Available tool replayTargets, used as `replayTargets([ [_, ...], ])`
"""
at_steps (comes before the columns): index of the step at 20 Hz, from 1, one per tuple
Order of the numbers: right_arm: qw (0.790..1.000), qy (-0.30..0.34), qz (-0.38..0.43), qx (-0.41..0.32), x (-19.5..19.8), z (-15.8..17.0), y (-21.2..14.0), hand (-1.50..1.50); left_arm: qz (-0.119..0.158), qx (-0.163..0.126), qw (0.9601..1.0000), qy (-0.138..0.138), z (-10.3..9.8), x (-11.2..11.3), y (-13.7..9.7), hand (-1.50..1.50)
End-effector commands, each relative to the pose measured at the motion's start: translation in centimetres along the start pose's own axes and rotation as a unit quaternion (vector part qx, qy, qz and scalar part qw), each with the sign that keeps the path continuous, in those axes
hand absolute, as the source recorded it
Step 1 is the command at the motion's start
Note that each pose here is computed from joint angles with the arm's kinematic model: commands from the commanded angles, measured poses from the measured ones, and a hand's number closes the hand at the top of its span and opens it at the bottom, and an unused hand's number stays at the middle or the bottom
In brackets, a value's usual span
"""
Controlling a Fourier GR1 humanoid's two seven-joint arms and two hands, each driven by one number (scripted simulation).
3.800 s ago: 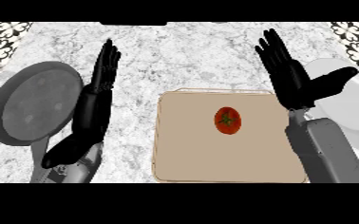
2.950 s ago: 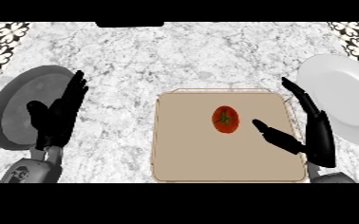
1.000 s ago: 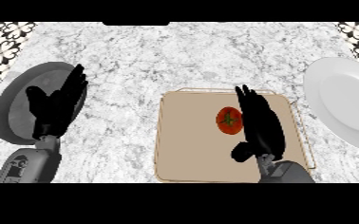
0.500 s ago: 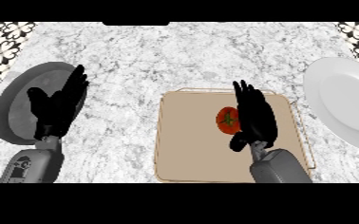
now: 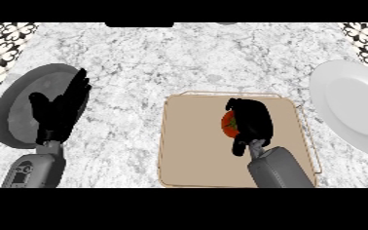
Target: Pick the tomato from the tray and place it in the plate
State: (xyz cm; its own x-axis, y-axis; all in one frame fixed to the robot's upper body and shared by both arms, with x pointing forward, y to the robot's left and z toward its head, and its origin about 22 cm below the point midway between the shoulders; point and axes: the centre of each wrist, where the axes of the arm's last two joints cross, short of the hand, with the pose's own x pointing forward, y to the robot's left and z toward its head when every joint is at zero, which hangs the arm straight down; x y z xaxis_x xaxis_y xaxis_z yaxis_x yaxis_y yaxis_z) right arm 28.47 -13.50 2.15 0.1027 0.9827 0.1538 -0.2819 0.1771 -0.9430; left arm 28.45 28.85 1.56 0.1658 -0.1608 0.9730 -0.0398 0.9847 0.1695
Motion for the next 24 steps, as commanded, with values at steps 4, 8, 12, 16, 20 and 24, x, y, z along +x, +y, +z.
replayTargets([
  [4, 0.999, -0.03, -0.001, 0.011, 2.2, 0.5, 3.2, 1.5, 0.0, -0.001, 1.0, -0.006, -1.2, 0.5, 0.0, 0.0],
  [8, 0.999, -0.032, -0.012, -0.023, 1.4, 0.4, 3.0, 1.5, -0.001, 0.0, 1.0, -0.004, 0.8, -0.7, -0.2, 0.0],
  [12, 0.981, -0.193, -0.019, 0.027, -3.9, 4.3, 2.1, 1.5, -0.005, 0.019, 0.9998, 0.004, 0.5, 1.0, 0.9, 0.0],
  [16, 0.936, -0.34, -0.02, 0.089, -7.2, 7.2, 2.8, 1.5, 0.001, 0.022, 0.9997, 0.011, 1.4, -0.6, 1.9, 0.0],
  [20, 0.922, -0.381, -0.031, -0.053, -11.8, 10.0, -2.5, 1.5, 0.008, 0.022, 0.9997, 0.012, 1.5, -1.1, 0.7, 0.0],
  [24, 0.91, -0.352, -0.08, -0.204, -14.2, 11.1, -5.9, 1.5, 0.001, 0.022, 0.9997, 0.003, 2.0, -0.2, 0.7, 0.0],
])
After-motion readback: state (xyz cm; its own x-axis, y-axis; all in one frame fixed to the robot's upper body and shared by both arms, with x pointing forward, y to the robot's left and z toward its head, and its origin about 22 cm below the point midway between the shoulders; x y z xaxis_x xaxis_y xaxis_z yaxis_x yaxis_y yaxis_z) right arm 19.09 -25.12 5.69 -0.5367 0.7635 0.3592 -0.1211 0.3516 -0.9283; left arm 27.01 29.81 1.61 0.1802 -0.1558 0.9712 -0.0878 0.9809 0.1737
